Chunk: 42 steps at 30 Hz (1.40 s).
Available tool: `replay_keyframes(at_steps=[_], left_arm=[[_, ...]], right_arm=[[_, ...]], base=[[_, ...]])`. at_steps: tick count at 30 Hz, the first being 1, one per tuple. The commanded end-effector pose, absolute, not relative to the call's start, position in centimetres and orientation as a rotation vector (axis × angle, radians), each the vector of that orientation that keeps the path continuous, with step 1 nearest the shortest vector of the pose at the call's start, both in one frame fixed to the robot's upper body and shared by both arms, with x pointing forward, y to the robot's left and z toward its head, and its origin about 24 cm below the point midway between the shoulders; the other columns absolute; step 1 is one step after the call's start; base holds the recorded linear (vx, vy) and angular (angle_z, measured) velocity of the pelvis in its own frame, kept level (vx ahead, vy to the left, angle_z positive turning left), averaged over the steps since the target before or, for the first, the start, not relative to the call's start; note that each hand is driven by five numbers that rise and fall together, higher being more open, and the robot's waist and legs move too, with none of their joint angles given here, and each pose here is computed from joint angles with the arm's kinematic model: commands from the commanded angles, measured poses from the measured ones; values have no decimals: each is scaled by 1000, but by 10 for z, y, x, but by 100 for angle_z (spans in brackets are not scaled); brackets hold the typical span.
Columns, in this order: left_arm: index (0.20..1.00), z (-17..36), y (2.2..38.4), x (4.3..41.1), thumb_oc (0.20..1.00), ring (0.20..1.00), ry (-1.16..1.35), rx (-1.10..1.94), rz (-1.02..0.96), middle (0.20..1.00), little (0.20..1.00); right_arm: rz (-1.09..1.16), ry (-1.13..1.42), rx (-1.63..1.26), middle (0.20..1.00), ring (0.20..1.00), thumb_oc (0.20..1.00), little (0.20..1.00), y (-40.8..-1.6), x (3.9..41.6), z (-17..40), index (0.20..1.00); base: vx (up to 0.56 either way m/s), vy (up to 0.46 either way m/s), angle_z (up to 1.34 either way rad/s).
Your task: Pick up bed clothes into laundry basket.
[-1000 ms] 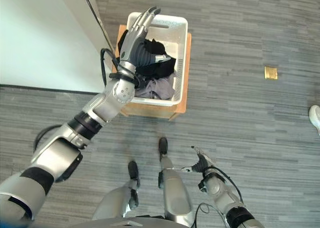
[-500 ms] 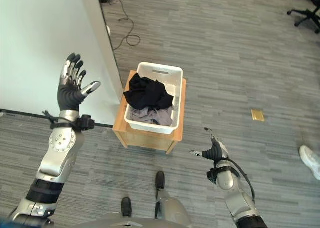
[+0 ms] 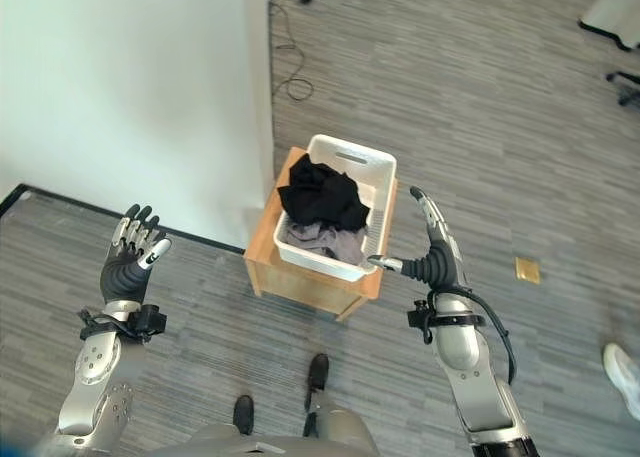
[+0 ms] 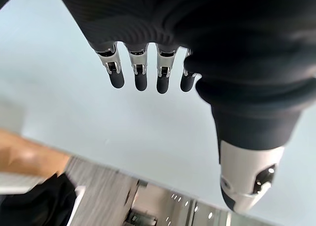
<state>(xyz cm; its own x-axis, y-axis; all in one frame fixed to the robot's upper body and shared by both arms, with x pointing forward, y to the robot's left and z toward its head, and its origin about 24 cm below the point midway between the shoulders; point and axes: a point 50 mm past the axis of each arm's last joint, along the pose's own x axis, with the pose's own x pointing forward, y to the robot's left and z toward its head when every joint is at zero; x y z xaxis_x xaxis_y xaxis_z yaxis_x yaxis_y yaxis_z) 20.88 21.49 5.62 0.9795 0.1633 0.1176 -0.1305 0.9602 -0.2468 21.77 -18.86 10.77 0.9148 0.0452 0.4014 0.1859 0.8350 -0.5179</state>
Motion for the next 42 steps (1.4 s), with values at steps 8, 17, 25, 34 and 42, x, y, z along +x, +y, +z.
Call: replay_keyframes(at_steps=[8,17,25,34,42], left_arm=[[1000,89,219,218,1000,1000,-323,-234,103,1000,1000],[1000,87,204,216,1000,1000,-300,-301,59,1000,1000],[1000,101,189,232,1000,1000,-351,-349,-9,1000,1000],[1000,86,204,221,1000,1000,-273,-274,34,1000,1000],[1000,65,197,224,1000,1000,-158,-238,-33,1000,1000]], right_arm=[[63,-603,-523,1000,1000,1000,1000,-154,226,128,1000],[199,-549,-480,1000,1000,1000,1000,-138,224,116,1000],[56,-628,-513,1000,1000,1000,1000,-147,243,137,1000],[107,-502,-403,1000,1000,1000,1000,-142,256,117,1000],[93,-403,-313,1000,1000,1000,1000,-154,250,104,1000]], base=[[60,24,134],[33,-122,146],[-107,4,172],[214,130,231],[213,-191,241]])
